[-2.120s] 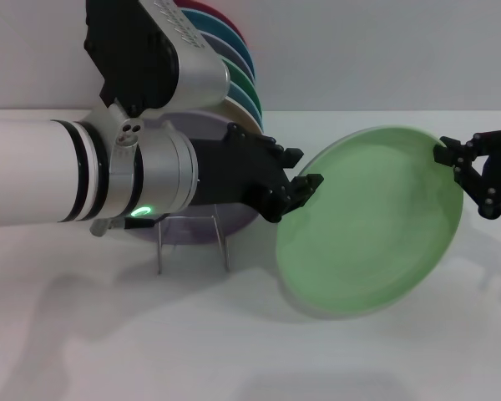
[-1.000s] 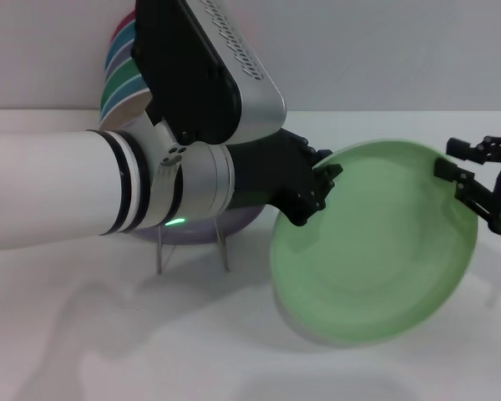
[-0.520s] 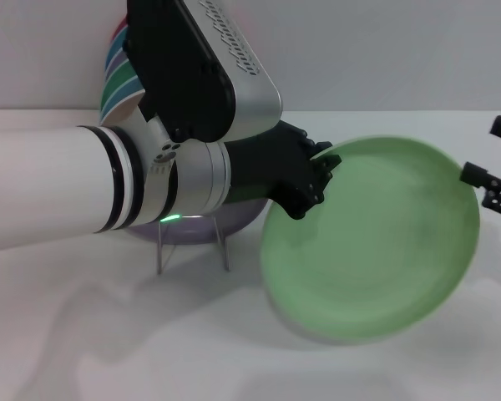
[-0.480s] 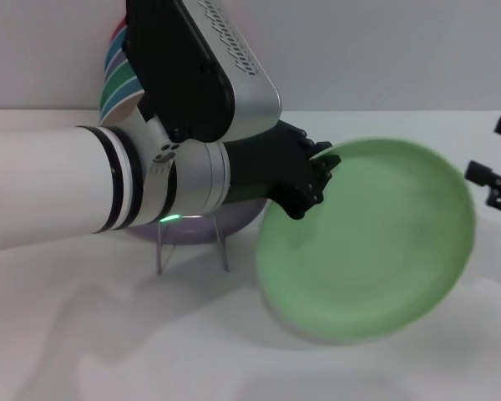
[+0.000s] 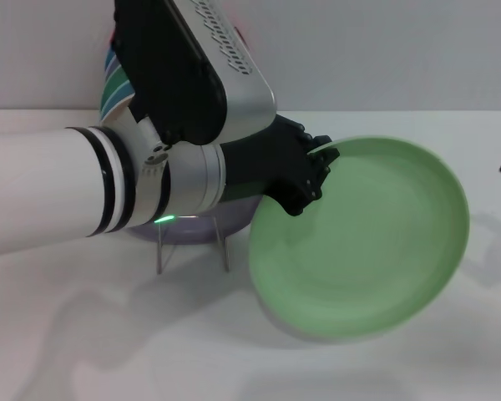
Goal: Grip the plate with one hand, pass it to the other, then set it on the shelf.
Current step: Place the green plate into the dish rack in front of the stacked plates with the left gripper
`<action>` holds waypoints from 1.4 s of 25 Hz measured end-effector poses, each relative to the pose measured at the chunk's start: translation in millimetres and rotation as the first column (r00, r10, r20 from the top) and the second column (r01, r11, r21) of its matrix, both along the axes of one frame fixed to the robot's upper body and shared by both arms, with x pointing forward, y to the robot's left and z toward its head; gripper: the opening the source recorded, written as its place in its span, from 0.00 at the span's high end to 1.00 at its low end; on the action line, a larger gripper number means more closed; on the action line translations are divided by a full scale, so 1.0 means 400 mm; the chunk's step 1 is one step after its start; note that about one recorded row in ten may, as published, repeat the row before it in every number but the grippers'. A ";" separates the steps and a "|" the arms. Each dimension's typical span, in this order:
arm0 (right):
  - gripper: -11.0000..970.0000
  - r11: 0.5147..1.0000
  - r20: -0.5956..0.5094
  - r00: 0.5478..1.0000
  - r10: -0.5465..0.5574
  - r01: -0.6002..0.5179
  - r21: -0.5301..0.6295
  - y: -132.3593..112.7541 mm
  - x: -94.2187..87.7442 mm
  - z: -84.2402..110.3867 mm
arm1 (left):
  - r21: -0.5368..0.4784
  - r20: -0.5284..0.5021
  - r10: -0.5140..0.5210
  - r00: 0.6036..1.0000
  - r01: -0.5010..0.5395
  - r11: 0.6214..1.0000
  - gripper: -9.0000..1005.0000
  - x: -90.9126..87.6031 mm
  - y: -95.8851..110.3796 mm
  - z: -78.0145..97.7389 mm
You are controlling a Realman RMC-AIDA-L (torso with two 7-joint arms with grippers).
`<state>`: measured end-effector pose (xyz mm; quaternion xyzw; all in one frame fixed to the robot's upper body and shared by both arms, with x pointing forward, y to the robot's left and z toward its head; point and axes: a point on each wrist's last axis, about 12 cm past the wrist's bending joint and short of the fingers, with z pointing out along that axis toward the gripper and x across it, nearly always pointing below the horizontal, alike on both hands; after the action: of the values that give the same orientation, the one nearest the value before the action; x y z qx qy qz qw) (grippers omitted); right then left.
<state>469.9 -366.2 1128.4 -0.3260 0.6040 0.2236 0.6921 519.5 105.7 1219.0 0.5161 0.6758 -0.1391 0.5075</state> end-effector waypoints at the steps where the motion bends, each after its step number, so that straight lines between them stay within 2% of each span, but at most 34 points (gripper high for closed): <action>1: 0.31 1.000 0.002 1.000 -0.012 0.012 0.012 -0.006 -0.004 0.002 | -0.001 0.005 0.004 1.000 -0.004 1.000 0.92 -0.001 0.002 0.001; 5: 0.31 0.993 0.020 0.996 -0.087 0.085 0.085 -0.041 -0.023 0.012 | 0.004 0.051 0.028 0.998 -0.028 1.000 0.92 -0.007 0.013 0.010; 7: 0.31 0.978 0.035 0.988 -0.153 0.146 0.146 -0.073 -0.046 0.021 | 0.004 0.118 0.046 0.992 -0.047 0.999 0.92 -0.019 0.021 0.029; 13: 0.31 0.954 0.041 0.973 -0.227 0.213 0.212 -0.113 -0.075 0.034 | -0.017 0.159 0.068 0.985 -0.066 0.998 0.92 -0.021 0.033 0.048; 17: 0.31 0.931 0.045 0.955 -0.293 0.274 0.243 -0.145 -0.095 0.040 | -0.063 0.235 0.101 0.967 -0.088 0.994 0.92 -0.033 0.055 0.076; 27: 0.31 0.924 0.038 0.950 -0.309 0.291 0.247 -0.150 -0.093 0.037 | -0.189 0.397 0.156 0.905 -0.086 0.978 0.92 -0.042 0.108 0.107; 35: 0.31 0.925 0.036 0.953 -0.302 0.284 0.250 -0.145 -0.087 0.034 | -0.244 0.421 0.140 0.896 -0.037 0.969 0.92 -0.036 0.143 0.119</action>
<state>435.3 -424.0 1142.0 -0.1529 0.5882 0.1775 0.7741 505.2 162.9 1266.7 0.4404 0.5478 -0.0739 0.7075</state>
